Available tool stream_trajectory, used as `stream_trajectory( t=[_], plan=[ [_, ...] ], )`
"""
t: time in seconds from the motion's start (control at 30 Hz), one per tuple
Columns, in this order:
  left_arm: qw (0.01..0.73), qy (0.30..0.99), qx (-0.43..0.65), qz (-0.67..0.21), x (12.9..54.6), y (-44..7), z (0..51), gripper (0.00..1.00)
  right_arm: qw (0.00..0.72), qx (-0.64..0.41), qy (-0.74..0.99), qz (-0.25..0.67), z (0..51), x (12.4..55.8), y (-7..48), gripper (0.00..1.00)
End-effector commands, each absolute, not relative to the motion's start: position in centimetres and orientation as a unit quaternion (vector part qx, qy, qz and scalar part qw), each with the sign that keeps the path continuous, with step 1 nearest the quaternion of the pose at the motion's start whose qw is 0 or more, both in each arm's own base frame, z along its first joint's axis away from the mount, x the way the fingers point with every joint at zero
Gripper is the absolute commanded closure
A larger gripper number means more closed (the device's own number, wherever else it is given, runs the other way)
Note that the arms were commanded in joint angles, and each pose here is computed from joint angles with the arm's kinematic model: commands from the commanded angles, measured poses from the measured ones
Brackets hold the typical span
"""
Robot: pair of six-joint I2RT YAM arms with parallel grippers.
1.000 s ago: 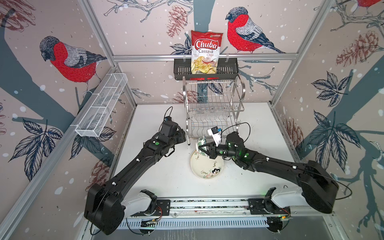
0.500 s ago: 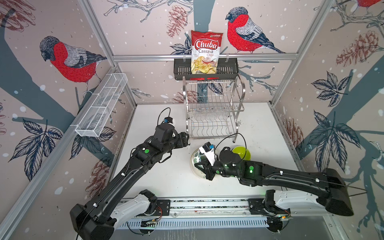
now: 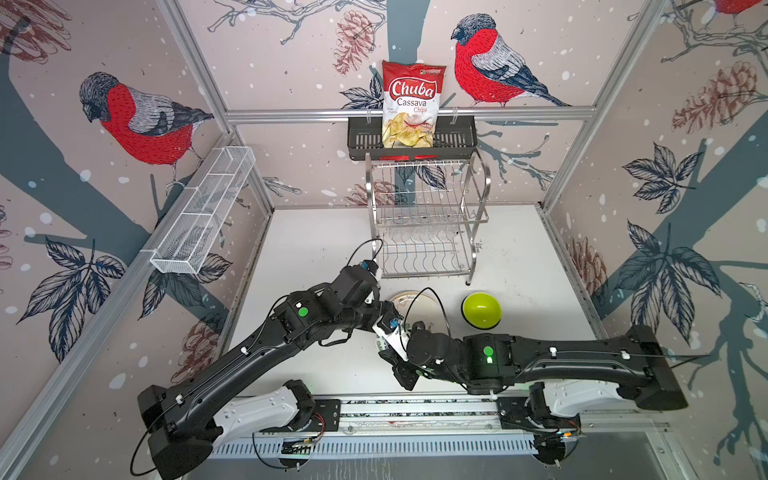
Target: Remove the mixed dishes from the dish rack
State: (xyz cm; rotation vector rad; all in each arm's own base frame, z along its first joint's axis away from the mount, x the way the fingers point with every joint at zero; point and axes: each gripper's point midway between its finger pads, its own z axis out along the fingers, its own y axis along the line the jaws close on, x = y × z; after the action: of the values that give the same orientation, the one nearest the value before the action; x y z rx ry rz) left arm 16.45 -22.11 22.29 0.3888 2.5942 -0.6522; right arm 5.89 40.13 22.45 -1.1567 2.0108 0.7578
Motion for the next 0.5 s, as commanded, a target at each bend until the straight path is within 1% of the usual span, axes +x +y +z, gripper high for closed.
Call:
stream_trajectory(
  t=[0.0,0.13,0.3,0.47],
  plan=[
    [0.194,0.949,0.147,-0.199,15.3,-20.8,20.8,0.25,0.360,-0.453,0.778,0.244,22.4,7.0,39.7,1.00],
    [0.185,0.953,0.152,-0.185,14.9,-20.2,20.0,0.32,0.371,-0.455,0.780,0.215,22.8,7.7,39.8,1.00],
    [0.175,0.954,0.162,-0.183,14.8,-20.4,18.9,0.49,0.384,-0.458,0.775,0.204,23.6,8.1,40.4,1.00],
    [0.177,0.950,0.177,-0.188,15.1,-21.3,18.7,0.78,0.392,-0.460,0.776,0.182,23.4,8.6,41.0,1.00]
  ],
)
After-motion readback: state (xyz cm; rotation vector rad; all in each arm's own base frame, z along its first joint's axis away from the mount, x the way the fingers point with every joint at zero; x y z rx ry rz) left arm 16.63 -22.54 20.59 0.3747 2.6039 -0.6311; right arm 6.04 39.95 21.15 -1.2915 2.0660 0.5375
